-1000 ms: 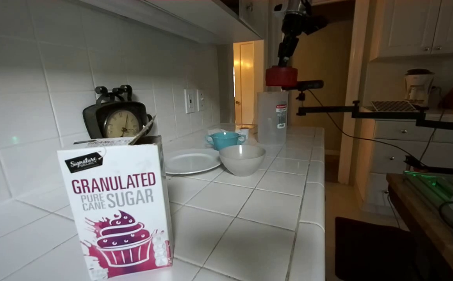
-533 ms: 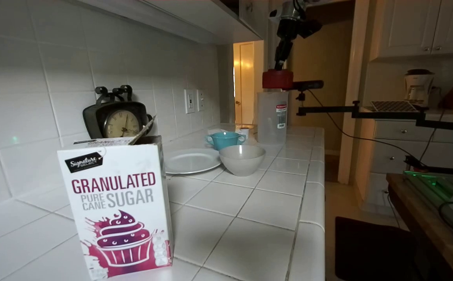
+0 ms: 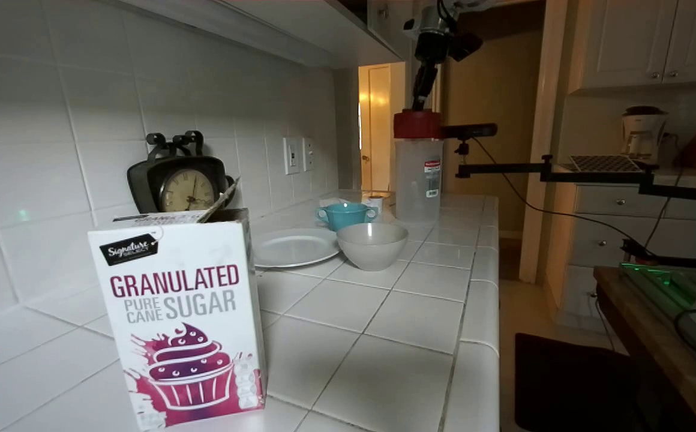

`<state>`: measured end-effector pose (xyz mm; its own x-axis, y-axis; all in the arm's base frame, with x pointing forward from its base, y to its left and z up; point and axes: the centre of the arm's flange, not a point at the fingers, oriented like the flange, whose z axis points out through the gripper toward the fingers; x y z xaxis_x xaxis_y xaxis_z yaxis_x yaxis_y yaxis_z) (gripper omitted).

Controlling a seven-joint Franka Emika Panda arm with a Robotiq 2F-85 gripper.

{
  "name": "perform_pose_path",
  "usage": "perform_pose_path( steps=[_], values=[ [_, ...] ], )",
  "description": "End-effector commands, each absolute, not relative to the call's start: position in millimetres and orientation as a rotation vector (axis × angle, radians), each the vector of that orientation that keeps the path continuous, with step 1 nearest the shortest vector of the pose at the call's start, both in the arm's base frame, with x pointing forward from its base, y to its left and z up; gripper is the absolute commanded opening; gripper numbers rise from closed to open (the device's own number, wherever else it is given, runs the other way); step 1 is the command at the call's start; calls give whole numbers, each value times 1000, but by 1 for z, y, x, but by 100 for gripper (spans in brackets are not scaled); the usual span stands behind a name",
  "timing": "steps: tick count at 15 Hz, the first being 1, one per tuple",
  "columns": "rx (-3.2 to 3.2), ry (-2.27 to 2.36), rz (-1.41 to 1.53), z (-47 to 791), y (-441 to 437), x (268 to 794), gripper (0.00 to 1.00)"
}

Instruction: Open the jug, then put the white spoon inside the jug and then close it

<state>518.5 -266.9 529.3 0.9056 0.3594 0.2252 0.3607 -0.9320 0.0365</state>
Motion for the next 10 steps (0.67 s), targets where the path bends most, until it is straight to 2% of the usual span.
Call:
perform_pose_path(
  steps=[1,10],
  values=[
    [-3048,-553,-345,537,-266,524,8],
    [-3032,-569,-309,531,-258,523,8]
  ],
)
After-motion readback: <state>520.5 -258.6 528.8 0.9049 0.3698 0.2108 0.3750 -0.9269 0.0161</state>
